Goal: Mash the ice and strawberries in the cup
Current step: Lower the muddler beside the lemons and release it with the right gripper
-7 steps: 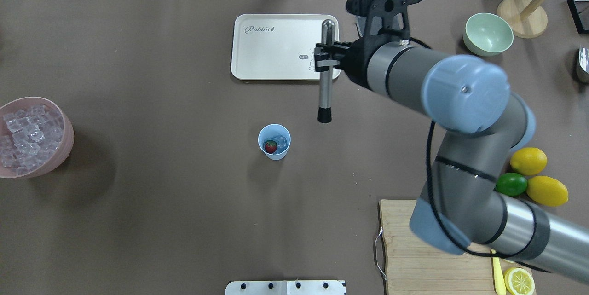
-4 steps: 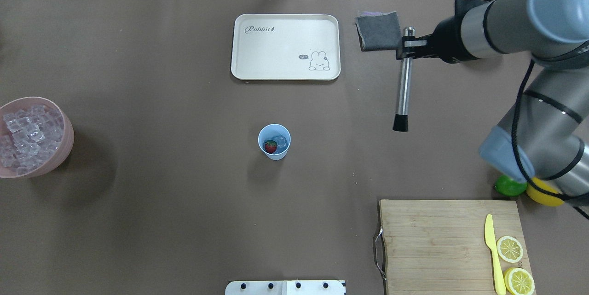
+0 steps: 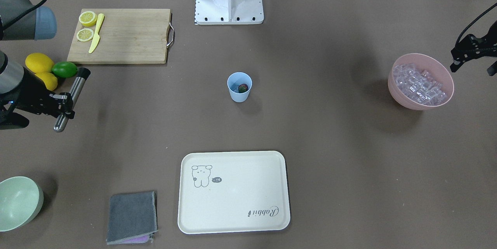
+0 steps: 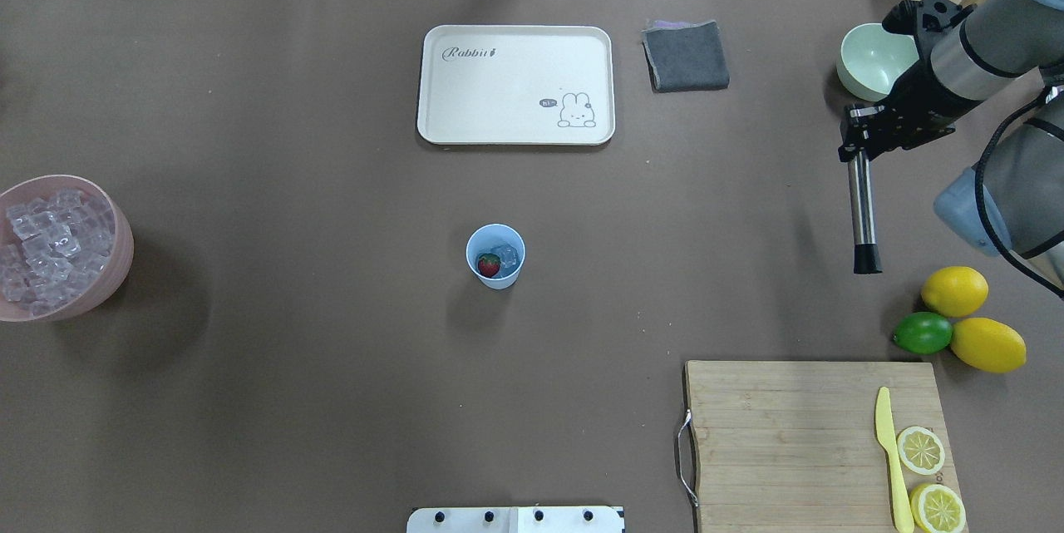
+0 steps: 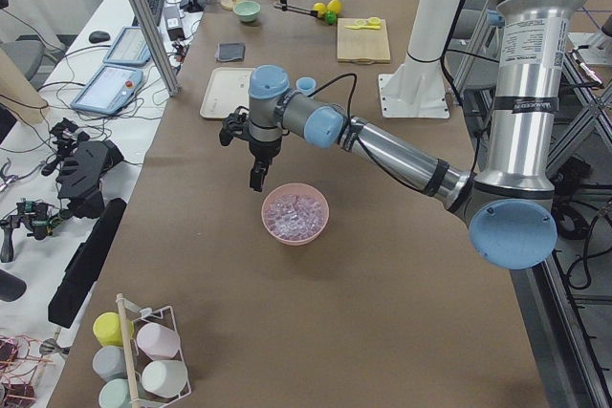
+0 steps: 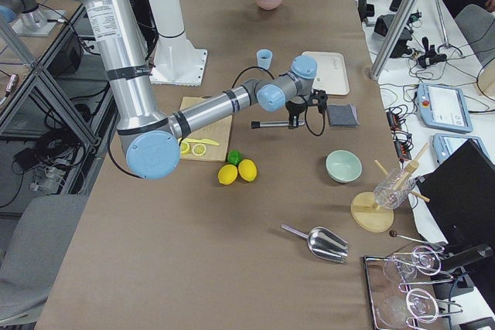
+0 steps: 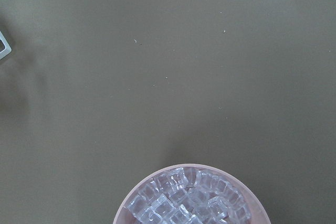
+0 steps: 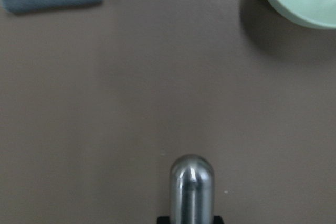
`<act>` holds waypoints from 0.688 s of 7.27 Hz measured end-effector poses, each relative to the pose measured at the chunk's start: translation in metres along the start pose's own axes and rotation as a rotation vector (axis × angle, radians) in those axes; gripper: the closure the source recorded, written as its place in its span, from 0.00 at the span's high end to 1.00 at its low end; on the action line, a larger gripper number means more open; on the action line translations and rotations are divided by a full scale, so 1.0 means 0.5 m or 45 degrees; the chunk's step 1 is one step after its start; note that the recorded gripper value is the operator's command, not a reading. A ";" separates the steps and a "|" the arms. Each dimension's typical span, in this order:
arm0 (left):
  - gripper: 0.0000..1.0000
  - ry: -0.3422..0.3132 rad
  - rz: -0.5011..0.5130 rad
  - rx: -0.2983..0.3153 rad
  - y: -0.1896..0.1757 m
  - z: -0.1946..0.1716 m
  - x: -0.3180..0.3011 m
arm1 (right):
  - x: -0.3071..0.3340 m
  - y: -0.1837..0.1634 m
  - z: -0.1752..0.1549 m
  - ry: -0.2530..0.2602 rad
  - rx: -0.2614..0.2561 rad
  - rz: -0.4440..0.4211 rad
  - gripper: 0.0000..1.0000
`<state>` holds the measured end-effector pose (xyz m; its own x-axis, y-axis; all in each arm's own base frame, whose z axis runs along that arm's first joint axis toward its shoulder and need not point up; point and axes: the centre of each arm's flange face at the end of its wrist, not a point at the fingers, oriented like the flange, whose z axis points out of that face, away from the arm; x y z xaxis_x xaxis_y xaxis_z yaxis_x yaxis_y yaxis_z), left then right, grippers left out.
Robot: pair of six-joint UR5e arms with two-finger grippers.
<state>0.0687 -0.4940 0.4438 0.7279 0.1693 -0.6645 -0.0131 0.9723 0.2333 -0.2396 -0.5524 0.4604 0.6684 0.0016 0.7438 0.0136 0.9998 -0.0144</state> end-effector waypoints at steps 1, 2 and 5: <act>0.97 0.000 0.001 0.002 0.000 -0.001 0.001 | 0.047 -0.022 0.052 0.055 -0.070 -0.006 0.00; 0.97 0.000 0.002 0.004 -0.001 -0.003 0.002 | 0.073 -0.043 0.098 0.094 -0.118 -0.013 0.00; 0.97 0.002 0.005 0.014 -0.004 -0.009 0.007 | 0.115 -0.056 0.164 0.139 -0.190 -0.031 0.99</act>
<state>0.0684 -0.4945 0.4377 0.7269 0.1733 -0.6645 -0.0085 0.9698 0.2437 -0.2626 -0.5789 0.5581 0.7433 -0.0330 0.6681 0.1359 0.9854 -0.1025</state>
